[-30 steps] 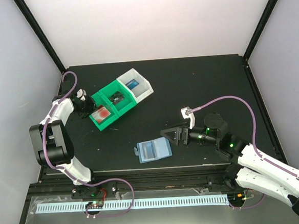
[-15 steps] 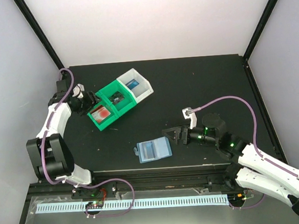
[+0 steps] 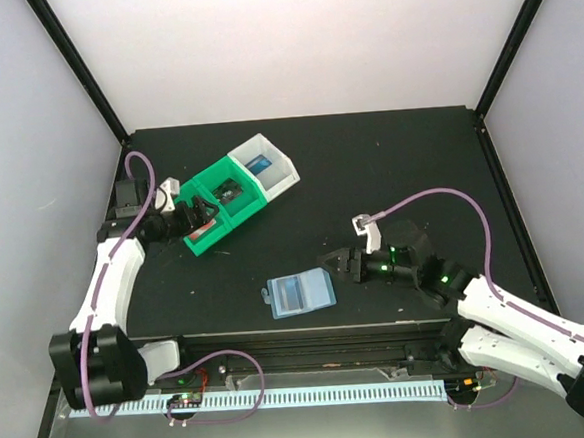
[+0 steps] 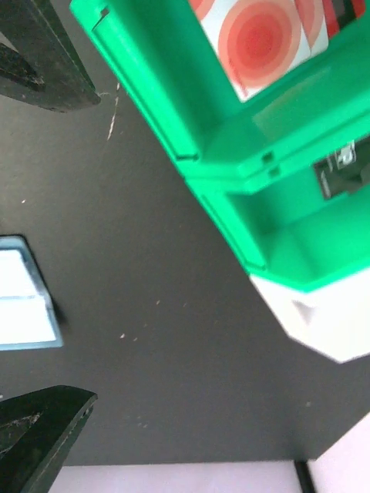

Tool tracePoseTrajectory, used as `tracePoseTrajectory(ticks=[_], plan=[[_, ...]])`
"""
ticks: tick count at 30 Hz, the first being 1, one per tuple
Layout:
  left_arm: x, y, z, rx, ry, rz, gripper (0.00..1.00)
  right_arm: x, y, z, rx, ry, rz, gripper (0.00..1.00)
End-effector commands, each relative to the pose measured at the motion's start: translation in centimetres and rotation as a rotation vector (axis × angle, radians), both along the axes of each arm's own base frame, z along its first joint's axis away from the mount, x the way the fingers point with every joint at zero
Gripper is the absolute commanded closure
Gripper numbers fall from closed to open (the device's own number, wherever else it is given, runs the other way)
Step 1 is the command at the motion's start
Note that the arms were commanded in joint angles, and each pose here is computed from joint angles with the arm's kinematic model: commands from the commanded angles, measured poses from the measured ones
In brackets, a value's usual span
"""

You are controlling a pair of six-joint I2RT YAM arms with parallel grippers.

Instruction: Take the credit cards out of the card holder

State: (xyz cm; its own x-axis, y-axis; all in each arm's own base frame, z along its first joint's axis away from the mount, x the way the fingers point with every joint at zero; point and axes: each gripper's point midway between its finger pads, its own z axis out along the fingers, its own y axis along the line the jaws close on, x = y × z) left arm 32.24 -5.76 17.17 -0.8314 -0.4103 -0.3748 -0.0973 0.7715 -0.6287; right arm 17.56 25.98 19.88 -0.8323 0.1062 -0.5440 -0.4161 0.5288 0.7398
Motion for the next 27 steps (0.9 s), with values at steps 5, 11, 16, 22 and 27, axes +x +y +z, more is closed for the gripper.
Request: tracePoseTrajectory(ticks=[5, 11, 16, 22, 27], plan=[[-4.6, -3.6, 2.6, -0.084, -0.103, -0.177, 0.01, -0.2, 0.3, -4.1, -0.076, 0.099, 0.001, 0.44], [-7.4, -5.8, 3.1, -0.135, -0.126, -0.253, 0.09, -0.7, 2.0, -6.2, -0.124, 0.150, 0.014, 0.59], [-9.4, -8.1, 3.2, -0.153, -0.137, -0.312, 0.12, -1.4, 4.0, -8.0, -0.191, 0.170, 0.042, 0.60], [-10.9, -9.4, 1.9, -0.176, -0.115, -0.338, 0.17, -1.8, 5.6, -10.1, -0.301, 0.165, 0.070, 0.61], [-12.0, -10.0, 0.5, -0.225, -0.101, -0.334, 0.19, -1.8, 7.1, -11.1, -0.335, 0.165, 0.090, 0.62]])
